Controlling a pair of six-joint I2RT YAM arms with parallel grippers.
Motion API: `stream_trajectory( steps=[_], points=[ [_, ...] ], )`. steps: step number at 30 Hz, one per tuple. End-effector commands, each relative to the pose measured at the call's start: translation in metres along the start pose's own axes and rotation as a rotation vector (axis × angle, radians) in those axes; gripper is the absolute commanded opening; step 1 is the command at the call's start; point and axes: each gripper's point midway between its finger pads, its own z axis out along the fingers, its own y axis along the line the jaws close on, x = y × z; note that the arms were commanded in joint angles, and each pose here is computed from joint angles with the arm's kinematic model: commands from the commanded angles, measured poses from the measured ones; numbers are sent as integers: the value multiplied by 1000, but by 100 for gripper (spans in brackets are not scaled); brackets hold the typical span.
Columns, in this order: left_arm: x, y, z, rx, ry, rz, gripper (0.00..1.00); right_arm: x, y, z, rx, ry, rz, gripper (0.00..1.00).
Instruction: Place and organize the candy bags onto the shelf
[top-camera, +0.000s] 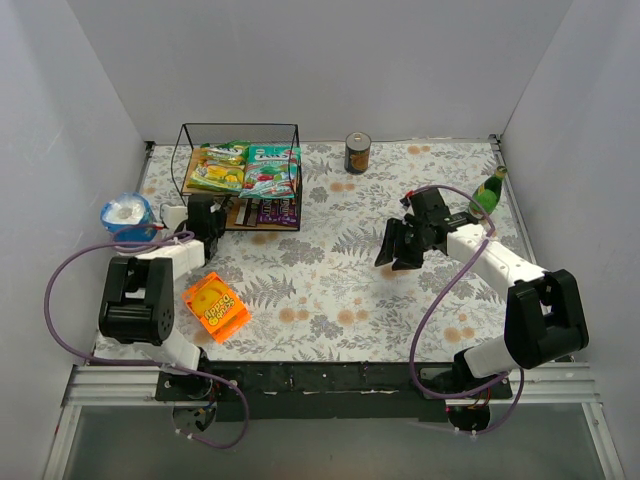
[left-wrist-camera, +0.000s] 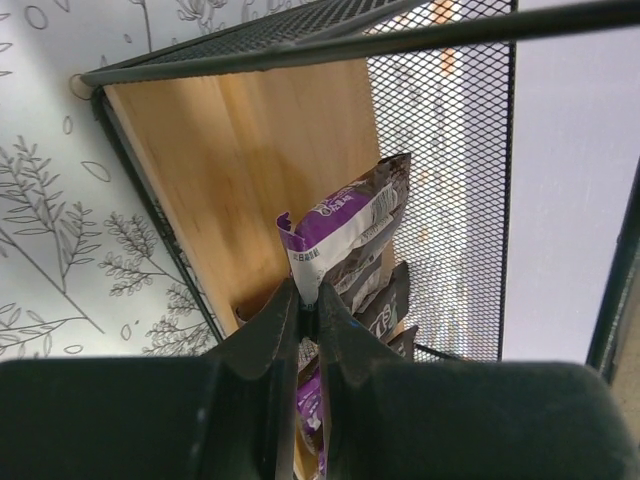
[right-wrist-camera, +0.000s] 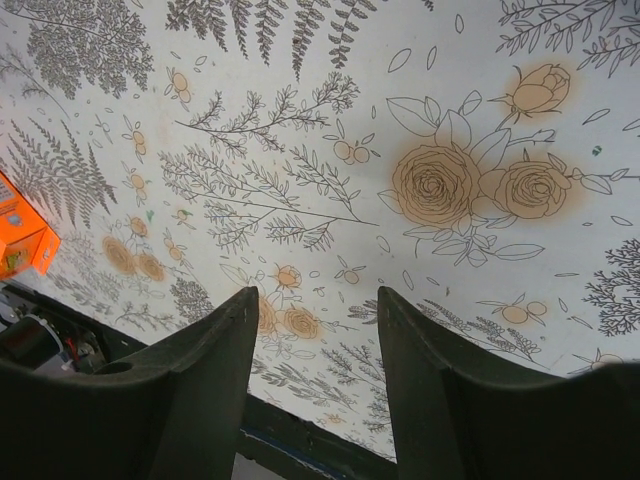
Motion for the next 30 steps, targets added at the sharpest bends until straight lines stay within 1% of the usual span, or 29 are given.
stream_trajectory(
  steps=[1,10,13,21,28,30],
  points=[
    [-9,-32,0,70,-39,-435,0,-1,0,-4,-22,-14,-13,59],
    [-3,-17,1,82,-78,-547,0,3,-7,-2,-16,-1,-3,59],
    [1,-19,4,109,-71,-584,0,4,-9,-2,-14,3,0,58],
    [10,-16,15,81,-71,-622,1,4,-13,-3,-12,3,10,58],
    [15,-19,20,90,-48,-615,7,6,-16,-1,-10,8,17,58],
    [15,-21,20,95,-46,-611,11,7,-17,0,-10,12,19,58]
  ],
)
